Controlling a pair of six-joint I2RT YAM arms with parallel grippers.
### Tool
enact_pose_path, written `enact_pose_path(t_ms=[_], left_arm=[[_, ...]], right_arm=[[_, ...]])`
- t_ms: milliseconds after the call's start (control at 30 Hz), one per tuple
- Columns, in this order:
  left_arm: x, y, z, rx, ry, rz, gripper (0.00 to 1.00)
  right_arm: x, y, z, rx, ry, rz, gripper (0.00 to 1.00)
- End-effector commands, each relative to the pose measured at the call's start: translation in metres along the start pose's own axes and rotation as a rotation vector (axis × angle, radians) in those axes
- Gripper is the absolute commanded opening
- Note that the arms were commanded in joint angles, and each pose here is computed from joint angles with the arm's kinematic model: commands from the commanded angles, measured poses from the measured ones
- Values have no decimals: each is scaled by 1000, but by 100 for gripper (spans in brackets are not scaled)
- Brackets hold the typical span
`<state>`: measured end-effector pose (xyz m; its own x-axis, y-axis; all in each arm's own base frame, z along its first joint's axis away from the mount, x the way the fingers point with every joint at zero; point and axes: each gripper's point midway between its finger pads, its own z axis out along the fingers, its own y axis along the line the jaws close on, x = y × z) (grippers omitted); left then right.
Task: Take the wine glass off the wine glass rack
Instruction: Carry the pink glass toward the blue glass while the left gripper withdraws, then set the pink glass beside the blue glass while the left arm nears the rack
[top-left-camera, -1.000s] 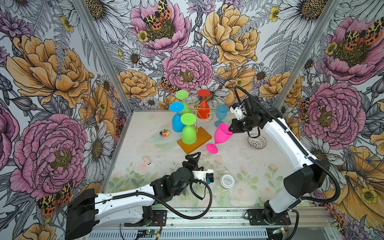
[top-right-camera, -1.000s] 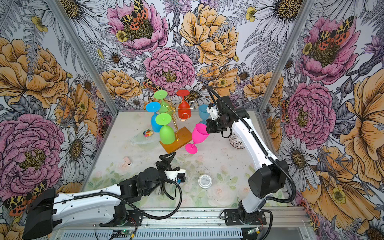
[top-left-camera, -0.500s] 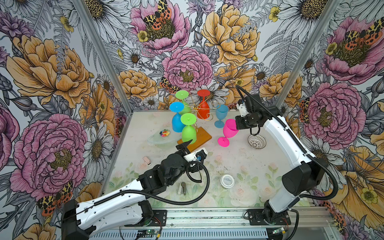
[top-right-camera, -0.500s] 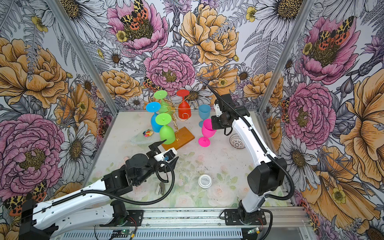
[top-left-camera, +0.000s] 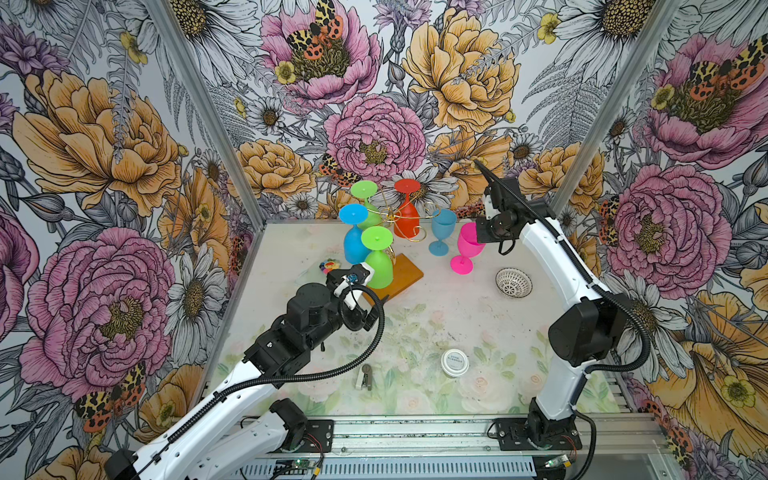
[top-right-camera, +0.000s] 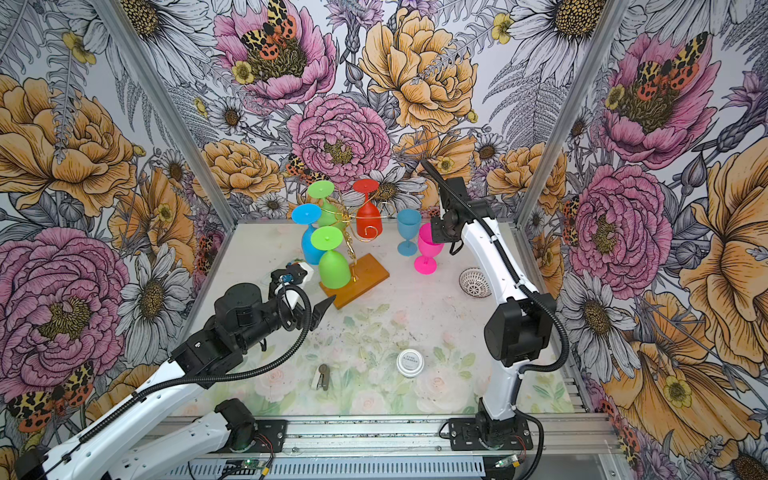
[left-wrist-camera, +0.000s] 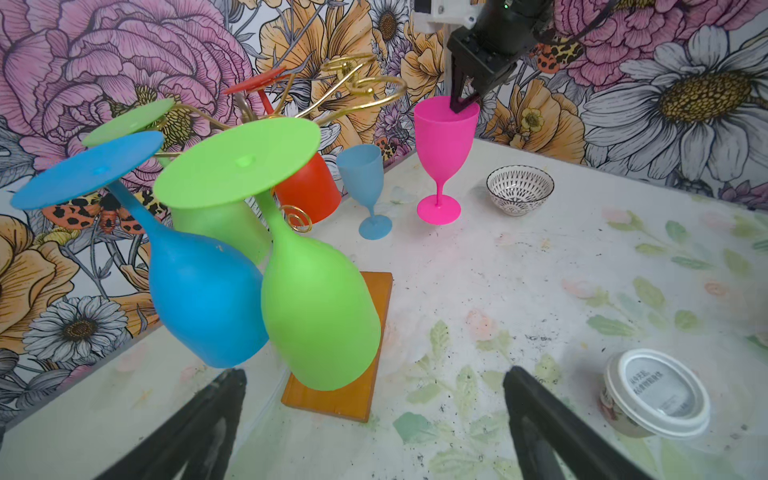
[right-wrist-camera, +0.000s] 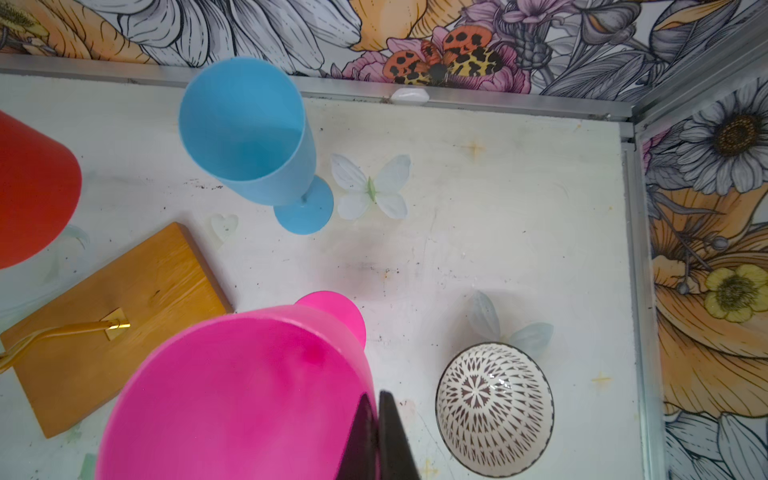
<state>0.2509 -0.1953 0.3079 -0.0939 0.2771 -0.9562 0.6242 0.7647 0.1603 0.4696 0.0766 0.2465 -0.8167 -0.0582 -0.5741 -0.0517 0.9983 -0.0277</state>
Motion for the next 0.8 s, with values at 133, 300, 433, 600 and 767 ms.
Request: enact_pose_path(t_ms=[133,300,433,600,767], left_arm=[[-5,10,-11,4,-43,-152,99],[1,31,-11,-56,-42,-235,97],[9,52,-11,-104,-54,-326,96],[12,74,-13,-180,-59,-356,96],[11,92,-17,-232,-79,-387,97]], right_arm=[[-33,-18,19,36,-58,40,0],[-42,-27,35,43,-55,64,0],[-47,-32,49,47,-51,76,0],[-53,-38,64,53,-51,84,0],[-57,-40,80,54,-45,97,0]])
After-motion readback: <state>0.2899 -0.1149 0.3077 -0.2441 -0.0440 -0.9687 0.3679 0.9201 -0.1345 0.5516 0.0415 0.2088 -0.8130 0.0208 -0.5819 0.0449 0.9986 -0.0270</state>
